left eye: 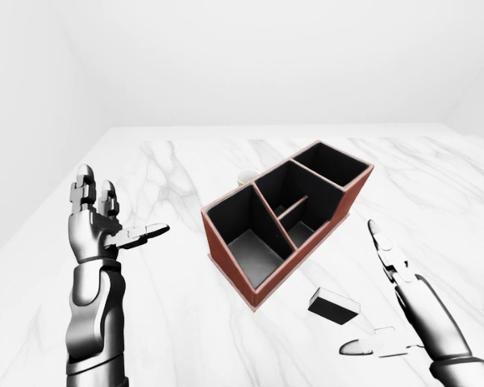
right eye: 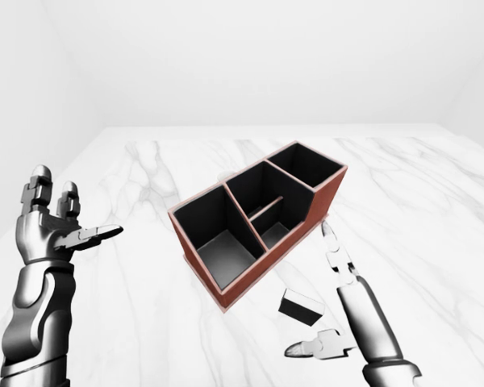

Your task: Pick up the book and place it in the left compartment of the caddy.

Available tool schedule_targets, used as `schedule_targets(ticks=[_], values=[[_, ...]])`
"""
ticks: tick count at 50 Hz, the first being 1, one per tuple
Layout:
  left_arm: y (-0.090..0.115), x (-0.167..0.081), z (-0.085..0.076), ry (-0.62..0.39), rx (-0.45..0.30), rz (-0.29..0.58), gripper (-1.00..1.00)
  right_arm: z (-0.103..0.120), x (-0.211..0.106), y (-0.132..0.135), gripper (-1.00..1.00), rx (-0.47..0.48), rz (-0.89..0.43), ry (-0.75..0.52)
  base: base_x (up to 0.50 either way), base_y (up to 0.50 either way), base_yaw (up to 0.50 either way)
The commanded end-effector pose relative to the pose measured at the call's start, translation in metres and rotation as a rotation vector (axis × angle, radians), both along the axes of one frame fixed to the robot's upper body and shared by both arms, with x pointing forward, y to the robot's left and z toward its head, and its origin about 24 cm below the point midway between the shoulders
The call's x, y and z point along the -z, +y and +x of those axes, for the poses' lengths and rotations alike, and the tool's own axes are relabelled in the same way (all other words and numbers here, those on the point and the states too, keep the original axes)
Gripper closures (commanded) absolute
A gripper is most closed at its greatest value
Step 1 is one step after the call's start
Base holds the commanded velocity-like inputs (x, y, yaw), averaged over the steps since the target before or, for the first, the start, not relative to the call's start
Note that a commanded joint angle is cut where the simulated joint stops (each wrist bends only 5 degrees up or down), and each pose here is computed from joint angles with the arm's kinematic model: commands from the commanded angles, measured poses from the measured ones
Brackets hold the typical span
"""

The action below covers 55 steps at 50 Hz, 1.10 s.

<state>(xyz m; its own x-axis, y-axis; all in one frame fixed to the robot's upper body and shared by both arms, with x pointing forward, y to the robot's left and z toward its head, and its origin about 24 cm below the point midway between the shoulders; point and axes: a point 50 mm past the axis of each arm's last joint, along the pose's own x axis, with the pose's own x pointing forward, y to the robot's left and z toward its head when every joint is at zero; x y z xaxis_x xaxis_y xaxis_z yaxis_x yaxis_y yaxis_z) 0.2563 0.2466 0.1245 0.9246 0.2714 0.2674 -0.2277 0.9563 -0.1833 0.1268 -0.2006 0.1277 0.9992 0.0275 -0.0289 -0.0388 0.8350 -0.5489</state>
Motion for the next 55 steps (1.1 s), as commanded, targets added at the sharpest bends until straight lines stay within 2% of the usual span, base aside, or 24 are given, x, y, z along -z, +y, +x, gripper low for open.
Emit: schedule_targets(ticks=[1,28,38,43,51,55], values=[[0.0,0.001,0.0,0.005,0.0,-0.001,-1.0,0.003,0.018,-0.008,-1.0,0.032,0.004,0.082,0.0,0.0,0.0],[-0.001,0.0,0.0,0.002,0.0,0.002,-1.0,0.009,0.039,-0.027,-1.0,0.074,-0.03,0.184,0.0,0.0,0.0],[-0.001,0.003,0.001,0.013,0.002,0.003,-1.0,0.011,0.05,-0.035,-1.0,0.086,-0.002,0.219,0.0,0.0,0.0],[-0.001,0.002,0.001,0.009,0.001,0.005,-1.0,0.013,0.048,-0.038,-1.0,0.09,-0.027,0.216,0.0,0.0,0.0],[-0.001,0.003,0.001,0.014,0.0,0.005,-1.0,0.029,0.034,-0.041,-1.0,0.064,-0.151,0.183,0.0,0.0,0.0],[-0.002,0.004,0.002,0.019,0.001,0.007,-1.0,0.035,0.037,-0.044,-1.0,0.052,-0.163,0.2,0.0,0.0,0.0]])
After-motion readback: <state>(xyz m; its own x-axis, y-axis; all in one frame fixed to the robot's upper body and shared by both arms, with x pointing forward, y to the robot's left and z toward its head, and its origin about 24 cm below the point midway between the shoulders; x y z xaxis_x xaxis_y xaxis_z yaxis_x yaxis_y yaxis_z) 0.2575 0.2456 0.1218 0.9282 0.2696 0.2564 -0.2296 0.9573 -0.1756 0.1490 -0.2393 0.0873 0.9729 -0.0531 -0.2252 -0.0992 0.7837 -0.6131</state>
